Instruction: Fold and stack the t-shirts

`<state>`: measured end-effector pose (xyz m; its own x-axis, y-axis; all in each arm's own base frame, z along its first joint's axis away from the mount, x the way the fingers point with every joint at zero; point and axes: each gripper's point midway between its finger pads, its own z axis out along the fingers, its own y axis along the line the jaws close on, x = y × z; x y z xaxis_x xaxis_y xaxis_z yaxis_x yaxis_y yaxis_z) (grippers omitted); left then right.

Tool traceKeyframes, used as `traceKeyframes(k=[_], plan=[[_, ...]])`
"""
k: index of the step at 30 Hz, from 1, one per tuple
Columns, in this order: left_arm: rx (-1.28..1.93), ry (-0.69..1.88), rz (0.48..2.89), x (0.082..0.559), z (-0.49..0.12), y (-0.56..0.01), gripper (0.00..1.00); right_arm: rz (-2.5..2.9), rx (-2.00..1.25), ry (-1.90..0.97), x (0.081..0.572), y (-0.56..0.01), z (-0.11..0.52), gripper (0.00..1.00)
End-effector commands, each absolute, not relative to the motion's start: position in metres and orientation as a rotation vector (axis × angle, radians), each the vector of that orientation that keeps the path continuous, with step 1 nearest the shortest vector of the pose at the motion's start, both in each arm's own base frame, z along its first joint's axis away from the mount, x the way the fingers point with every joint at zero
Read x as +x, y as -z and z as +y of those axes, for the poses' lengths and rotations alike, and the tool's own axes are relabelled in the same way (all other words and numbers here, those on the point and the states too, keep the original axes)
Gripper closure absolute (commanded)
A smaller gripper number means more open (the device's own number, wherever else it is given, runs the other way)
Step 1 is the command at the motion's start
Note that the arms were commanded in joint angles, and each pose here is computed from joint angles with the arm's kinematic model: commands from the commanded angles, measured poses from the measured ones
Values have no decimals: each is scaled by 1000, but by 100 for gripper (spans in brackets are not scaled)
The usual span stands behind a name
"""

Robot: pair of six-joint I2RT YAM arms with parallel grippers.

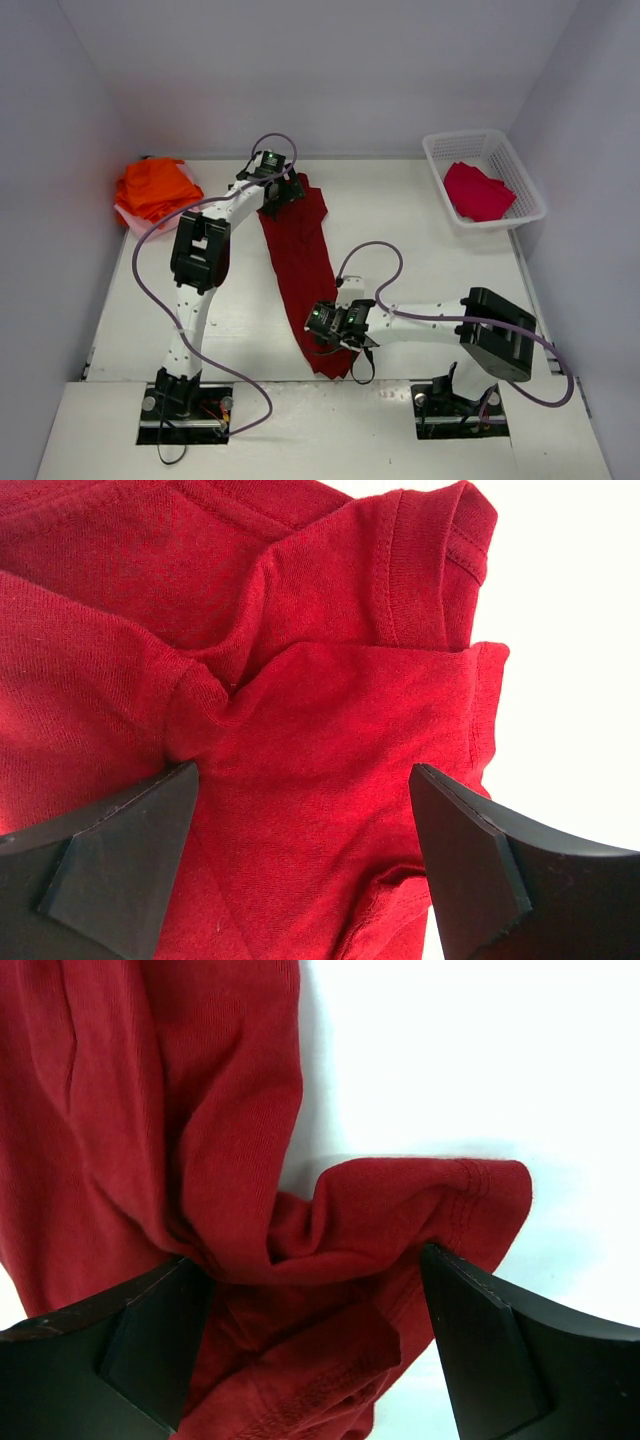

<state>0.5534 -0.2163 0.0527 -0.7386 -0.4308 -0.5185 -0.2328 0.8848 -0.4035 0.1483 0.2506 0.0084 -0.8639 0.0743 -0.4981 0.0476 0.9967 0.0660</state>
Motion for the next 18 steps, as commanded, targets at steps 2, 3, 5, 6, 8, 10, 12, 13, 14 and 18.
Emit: traceKeyframes(k=[2,3,5,6,8,10,12,13,14,18], plan=[[-440,416,2413,546,-211,-81,18,2683,64,11,121,4,240,21],[-440,414,2414,546,-210,-82,18,2684,63,11,120,5,242,21],[-431,410,2412,545,-209,-84,18,2684,46,6,115,6,245,21],[-433,406,2410,546,-207,-85,18,2683,47,-2,115,5,249,21],[-432,410,2405,546,-207,-89,18,2677,23,2,112,7,254,21],[-432,411,2402,547,-208,-90,18,2671,9,-19,111,4,266,21],[-429,420,2401,547,-209,-91,18,2673,-34,-5,108,8,274,21],[-427,418,2402,546,-209,-91,18,2669,-43,-18,109,7,282,21],[-427,419,2401,546,-209,-91,18,2673,-61,9,108,12,283,21],[-415,423,2408,541,-208,-90,18,2655,-120,27,115,16,299,21]])
